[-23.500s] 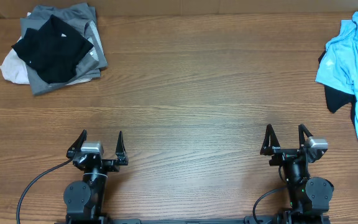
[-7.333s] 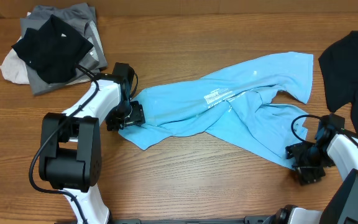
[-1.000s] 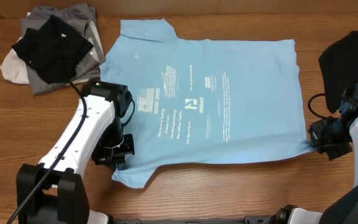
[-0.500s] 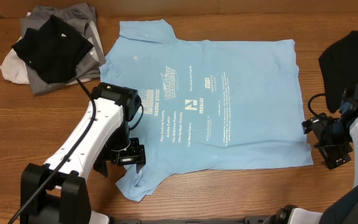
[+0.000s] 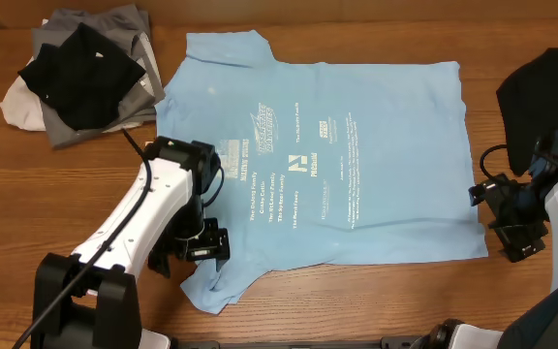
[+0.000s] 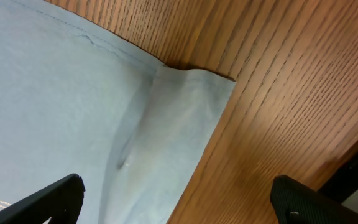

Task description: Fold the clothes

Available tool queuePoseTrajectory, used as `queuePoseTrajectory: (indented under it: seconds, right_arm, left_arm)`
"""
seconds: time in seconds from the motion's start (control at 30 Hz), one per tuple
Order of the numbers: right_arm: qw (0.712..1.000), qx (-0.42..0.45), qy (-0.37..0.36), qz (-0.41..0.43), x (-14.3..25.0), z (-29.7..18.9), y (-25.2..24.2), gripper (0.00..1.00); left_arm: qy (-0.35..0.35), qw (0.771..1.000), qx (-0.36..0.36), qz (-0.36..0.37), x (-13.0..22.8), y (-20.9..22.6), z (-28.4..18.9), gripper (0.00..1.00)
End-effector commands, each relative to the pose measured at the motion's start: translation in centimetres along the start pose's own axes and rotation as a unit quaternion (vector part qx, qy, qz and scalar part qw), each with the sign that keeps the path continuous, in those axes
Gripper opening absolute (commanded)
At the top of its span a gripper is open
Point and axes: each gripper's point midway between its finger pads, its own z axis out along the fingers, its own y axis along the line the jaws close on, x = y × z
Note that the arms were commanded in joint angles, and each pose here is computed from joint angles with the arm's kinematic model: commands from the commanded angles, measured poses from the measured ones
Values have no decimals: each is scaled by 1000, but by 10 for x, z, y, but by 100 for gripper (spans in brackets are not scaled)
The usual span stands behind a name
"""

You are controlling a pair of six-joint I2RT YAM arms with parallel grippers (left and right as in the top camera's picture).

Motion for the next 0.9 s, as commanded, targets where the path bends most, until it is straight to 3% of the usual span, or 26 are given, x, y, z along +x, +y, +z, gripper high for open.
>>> queuePoseTrajectory:
  seconds: [0.0, 0.47, 0.7, 0.87]
  right_arm:
    - [1000, -6, 0, -4, 0, -1, 1, 100]
    - [999, -50, 15, -8, 3, -2, 18, 100]
    - [999, -48, 14, -11, 3, -2, 18, 99]
    - [999, -48, 14, -11, 3, -2, 18, 100]
  left_arm:
    - [13, 1000, 14, 1, 8, -4, 11, 89]
    - [-36, 997, 42, -46, -21, -15, 41, 84]
    - [-30, 998, 33, -49, -18, -10, 51, 69]
    - [-30, 998, 34, -49, -19, -10, 60, 64]
